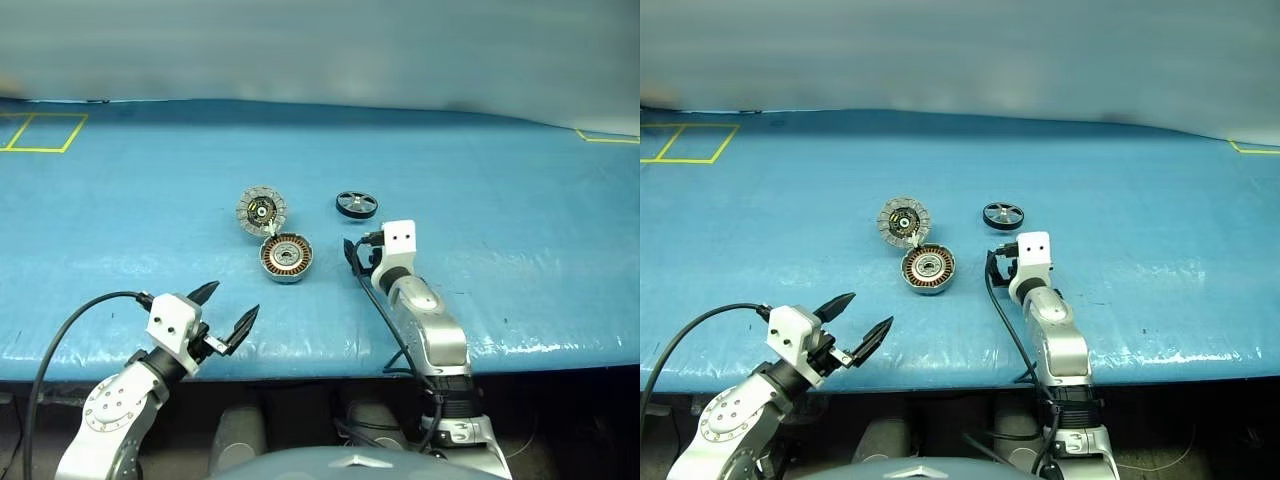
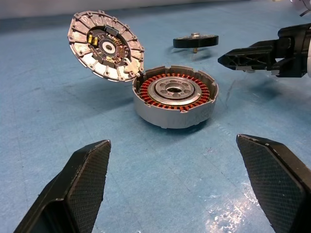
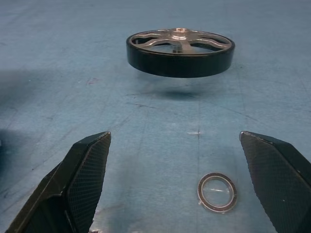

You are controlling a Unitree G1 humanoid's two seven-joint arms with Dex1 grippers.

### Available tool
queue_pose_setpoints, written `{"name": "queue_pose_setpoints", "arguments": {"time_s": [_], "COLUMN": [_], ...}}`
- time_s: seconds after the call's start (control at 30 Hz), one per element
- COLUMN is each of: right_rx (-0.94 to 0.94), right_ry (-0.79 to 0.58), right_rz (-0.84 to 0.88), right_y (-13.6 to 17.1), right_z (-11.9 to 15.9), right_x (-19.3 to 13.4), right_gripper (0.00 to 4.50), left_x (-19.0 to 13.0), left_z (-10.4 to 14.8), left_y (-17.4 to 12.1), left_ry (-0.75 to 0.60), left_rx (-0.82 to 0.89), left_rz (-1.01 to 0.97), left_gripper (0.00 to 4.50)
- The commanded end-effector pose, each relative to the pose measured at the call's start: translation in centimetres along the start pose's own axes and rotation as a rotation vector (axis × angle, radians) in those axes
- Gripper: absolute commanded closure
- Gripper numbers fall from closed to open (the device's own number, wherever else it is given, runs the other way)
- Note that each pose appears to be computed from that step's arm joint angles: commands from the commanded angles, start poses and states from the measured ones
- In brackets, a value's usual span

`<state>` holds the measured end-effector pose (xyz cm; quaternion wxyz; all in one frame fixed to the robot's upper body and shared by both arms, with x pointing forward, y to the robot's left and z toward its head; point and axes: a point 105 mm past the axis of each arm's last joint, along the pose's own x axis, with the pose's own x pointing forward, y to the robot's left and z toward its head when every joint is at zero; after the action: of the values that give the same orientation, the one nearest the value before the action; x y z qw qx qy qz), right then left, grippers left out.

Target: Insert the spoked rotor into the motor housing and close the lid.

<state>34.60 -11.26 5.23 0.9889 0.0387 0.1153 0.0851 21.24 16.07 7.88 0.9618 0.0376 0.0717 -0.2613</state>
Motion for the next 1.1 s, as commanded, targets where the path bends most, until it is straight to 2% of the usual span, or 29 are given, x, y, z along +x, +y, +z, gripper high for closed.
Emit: {"name": "queue_pose_setpoints", "arguments": {"time_s": [0.03, 0.23, 0.33, 0.67, 0.87, 0.97, 1.1], "right_rx": [0.012, 0.007, 0.0, -0.032, -0.064, -0.078, -0.107], "right_ry": [-0.024, 0.072, 0.103, 0.119, 0.05, -0.037, -0.114], "right_rz": [-0.058, -0.094, -0.095, -0.069, 0.092, 0.252, 0.409], "right_y": [-0.9, -1.6, -1.5, -0.7, 2.3, 5.6, 8.9], "right_z": [0.0, -3.0, -3.8, -4.1, -1.4, 1.5, 4.0], "right_x": [0.0, -0.4, -0.7, -1.0, -1.1, -1.7, -2.6], "right_gripper": [0.03, 0.03, 0.55, 3.83, 3.84, 3.84, 3.84], "left_x": [0.0, -0.1, -0.1, 0.0, 0.0, 0.0, -0.1], "left_z": [0.5, 0.5, 0.4, 0.5, 0.4, 0.3, 0.1], "left_y": [-0.1, 0.0, 0.0, 0.0, -0.1, -0.1, 0.4], "left_ry": [-0.025, -0.022, -0.019, -0.02, -0.035, -0.041, -0.06], "left_rx": [0.014, 0.017, 0.019, 0.019, 0.001, 0.001, -0.01], "left_rz": [-0.001, 0.005, 0.005, 0.003, 0.02, 0.041, 0.1], "left_gripper": [0.0, 0.0, 0.0, 0.0, 0.0, 0.0, 0.0]}}
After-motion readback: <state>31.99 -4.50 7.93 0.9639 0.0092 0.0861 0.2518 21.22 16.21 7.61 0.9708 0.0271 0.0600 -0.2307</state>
